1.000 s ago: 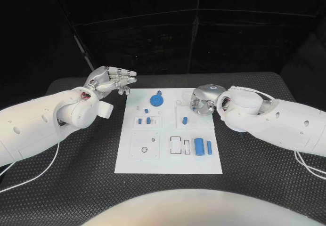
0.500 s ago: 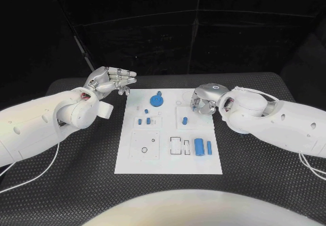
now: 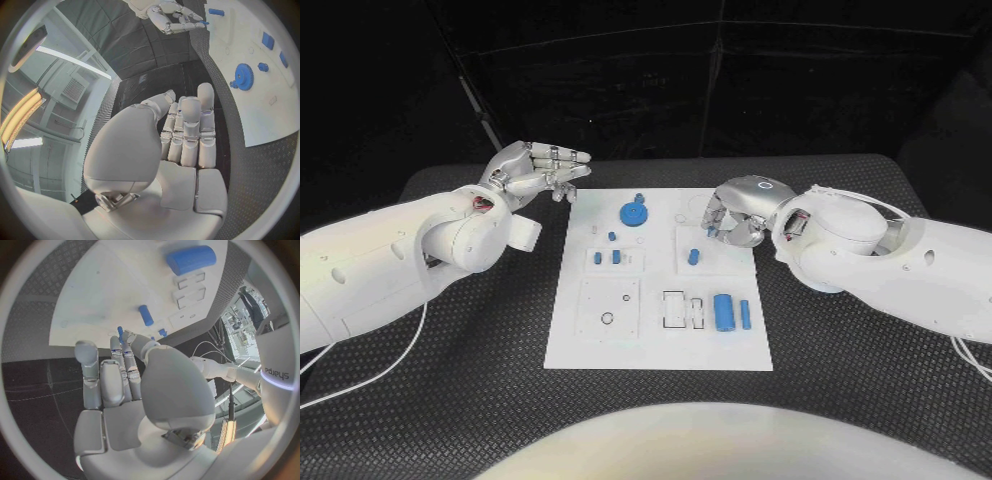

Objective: Assemble the parts on the task board

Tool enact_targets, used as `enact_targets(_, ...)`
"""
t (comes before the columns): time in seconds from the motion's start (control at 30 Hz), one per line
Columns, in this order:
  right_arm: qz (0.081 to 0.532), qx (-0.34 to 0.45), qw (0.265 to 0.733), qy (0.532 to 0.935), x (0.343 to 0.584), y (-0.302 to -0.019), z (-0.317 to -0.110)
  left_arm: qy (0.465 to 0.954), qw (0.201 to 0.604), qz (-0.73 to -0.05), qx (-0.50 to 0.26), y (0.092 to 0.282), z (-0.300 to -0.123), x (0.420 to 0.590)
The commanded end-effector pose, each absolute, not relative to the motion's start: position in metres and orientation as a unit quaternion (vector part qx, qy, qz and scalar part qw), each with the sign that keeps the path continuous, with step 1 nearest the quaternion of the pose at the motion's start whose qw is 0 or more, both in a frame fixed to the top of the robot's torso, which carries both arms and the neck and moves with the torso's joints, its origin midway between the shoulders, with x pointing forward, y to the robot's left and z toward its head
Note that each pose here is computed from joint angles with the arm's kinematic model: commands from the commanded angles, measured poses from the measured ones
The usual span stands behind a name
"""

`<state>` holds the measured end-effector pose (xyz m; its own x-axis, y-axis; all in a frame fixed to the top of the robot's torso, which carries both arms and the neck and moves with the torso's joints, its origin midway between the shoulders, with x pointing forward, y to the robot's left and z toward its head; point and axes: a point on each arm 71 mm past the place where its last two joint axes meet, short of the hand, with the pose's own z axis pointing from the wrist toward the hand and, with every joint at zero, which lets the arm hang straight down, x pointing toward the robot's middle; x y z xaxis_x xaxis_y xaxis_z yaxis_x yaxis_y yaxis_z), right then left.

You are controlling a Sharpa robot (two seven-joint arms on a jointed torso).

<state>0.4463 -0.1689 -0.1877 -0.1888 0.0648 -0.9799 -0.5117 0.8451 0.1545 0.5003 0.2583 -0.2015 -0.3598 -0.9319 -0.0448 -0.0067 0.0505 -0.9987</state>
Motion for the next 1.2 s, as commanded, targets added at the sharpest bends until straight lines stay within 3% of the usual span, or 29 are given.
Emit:
enact_targets(0.03,0.271,-0.133,0.617,0.727,0.439,-0.157,-0.177,0.594,0.406,-0.575,-0.389,0.256,-0.200,0.500)
enact_targets(0.27,0.321,-0.136,0.605,0.716,0.426,-0.130,-0.164,0.594,0.406,-0.576,-0.389,0.254,-0.201,0.500)
enact_targets(0.57,0.350,-0.150,0.586,0.715,0.425,-0.101,-0.167,0.594,0.403,-0.579,-0.387,0.251,-0.201,0.499)
enact_targets(1.2,0.365,-0.200,0.531,0.738,0.407,-0.060,-0.221,0.594,0.396,-0.586,-0.383,0.240,-0.201,0.500)
